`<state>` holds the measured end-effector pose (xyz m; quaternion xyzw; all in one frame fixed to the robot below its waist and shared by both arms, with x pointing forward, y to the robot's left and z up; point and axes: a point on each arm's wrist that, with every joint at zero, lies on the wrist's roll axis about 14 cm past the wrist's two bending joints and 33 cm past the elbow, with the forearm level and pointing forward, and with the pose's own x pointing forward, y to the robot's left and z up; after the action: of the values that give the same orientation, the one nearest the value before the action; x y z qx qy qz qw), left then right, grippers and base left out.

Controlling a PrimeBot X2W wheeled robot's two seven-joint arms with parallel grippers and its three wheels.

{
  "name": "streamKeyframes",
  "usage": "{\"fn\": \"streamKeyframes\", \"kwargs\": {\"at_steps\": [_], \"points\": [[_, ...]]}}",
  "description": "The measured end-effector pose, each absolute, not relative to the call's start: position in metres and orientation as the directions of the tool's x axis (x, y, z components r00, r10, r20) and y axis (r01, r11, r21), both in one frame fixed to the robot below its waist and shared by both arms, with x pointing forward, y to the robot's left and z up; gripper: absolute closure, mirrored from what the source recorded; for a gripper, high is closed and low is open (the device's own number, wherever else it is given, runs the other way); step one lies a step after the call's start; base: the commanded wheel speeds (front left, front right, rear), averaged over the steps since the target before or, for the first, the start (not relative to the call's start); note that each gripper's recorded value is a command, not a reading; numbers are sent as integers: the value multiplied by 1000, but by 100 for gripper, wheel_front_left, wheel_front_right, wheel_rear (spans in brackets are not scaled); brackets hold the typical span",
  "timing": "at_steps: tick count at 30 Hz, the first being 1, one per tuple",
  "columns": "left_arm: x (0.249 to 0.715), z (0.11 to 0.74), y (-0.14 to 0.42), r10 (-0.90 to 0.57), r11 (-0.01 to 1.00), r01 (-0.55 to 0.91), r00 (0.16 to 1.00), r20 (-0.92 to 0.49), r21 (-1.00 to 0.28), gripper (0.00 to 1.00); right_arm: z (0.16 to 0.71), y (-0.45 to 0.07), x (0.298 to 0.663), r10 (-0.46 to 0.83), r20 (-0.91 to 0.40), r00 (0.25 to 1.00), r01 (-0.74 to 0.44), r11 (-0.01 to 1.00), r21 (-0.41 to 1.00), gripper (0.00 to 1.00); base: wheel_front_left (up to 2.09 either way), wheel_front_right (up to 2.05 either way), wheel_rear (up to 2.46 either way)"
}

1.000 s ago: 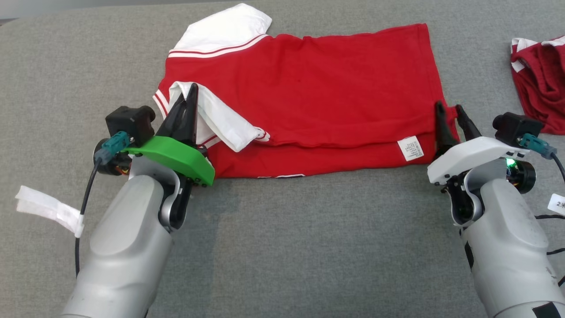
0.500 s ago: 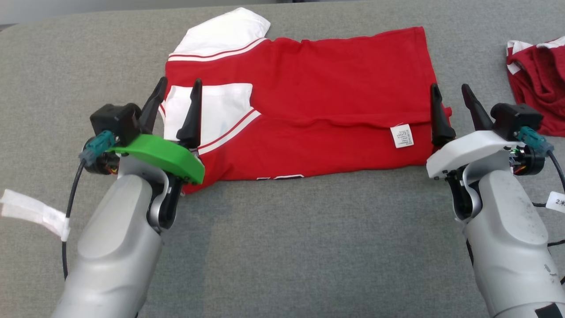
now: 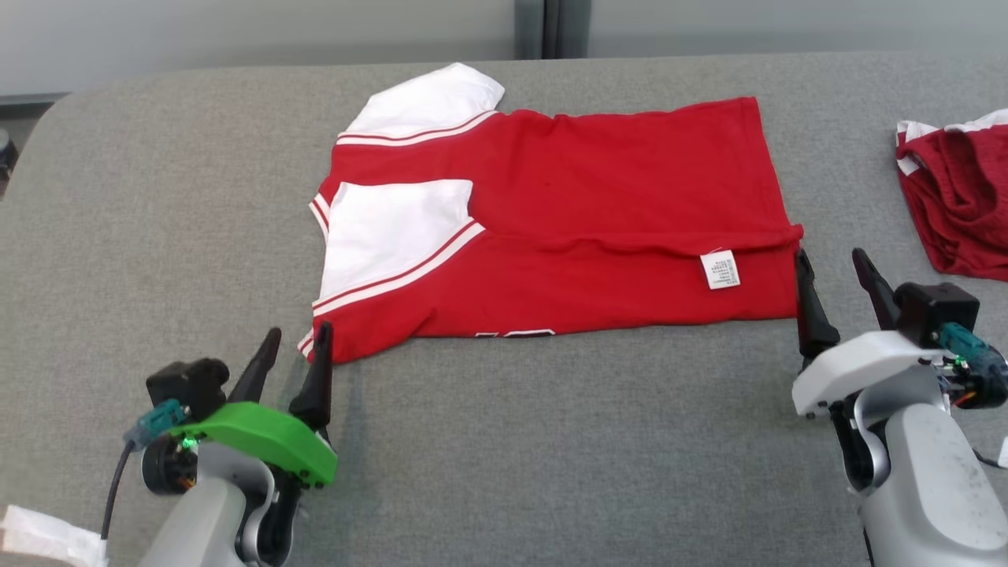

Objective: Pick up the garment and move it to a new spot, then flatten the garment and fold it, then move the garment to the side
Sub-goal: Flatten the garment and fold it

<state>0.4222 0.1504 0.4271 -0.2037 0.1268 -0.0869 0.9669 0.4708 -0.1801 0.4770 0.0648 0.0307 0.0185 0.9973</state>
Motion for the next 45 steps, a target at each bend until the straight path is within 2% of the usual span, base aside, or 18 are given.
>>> {"fn": "streamKeyframes", "kwargs": {"at_steps": [5, 9, 19, 20, 22, 26, 27, 39, 40, 41, 45], "points": [[399, 405, 151, -219, 873, 37, 921, -323, -486, 0, 473, -186, 455, 29, -87, 996, -16, 990, 137, 0, 0, 0, 0], [398, 394, 149, -221, 849, -13, 899, -379, -528, 0, 473, -191, 450, 19, -97, 995, -5, 991, 136, 0, 0, 0, 0], [417, 381, 142, -233, 804, -65, 880, -413, -592, 1, 458, -203, 447, -5, -162, 987, 26, 992, 124, 0, 0, 0, 0], [419, 381, 141, -235, 800, -64, 881, -410, -596, 14, 456, -203, 447, -5, -172, 985, 27, 992, 122, 0, 0, 0, 0], [424, 383, 138, -241, 797, -52, 886, -397, -602, 52, 450, -202, 449, -2, -199, 980, 26, 992, 120, 0, 0, 0, 0], [434, 392, 138, -228, 791, -39, 907, -354, -610, 93, 439, -197, 453, 15, -251, 968, 17, 992, 123, 0, 0, 0, 0], [436, 395, 140, -223, 792, -36, 913, -343, -610, 100, 436, -196, 454, 19, -263, 965, 15, 992, 123, 0, 0, 0, 0], [450, 427, 141, -206, 809, 46, 956, -209, -586, 100, 402, -176, 466, 72, -421, 904, 11, 981, 191, 0, 0, 0, 0], [450, 429, 140, -209, 809, 52, 957, -203, -586, 100, 401, -174, 468, 80, -426, 901, 8, 980, 200, 3, 0, 0, 0], [450, 431, 139, -212, 809, 58, 957, -198, -585, 100, 401, -170, 469, 90, -432, 897, 6, 976, 216, 42, 0, 0, 0], [451, 438, 138, -218, 809, 79, 960, -173, -583, 100, 403, -165, 474, 105, -446, 889, 1, 973, 233, 93, 0, 0, 0]]}}
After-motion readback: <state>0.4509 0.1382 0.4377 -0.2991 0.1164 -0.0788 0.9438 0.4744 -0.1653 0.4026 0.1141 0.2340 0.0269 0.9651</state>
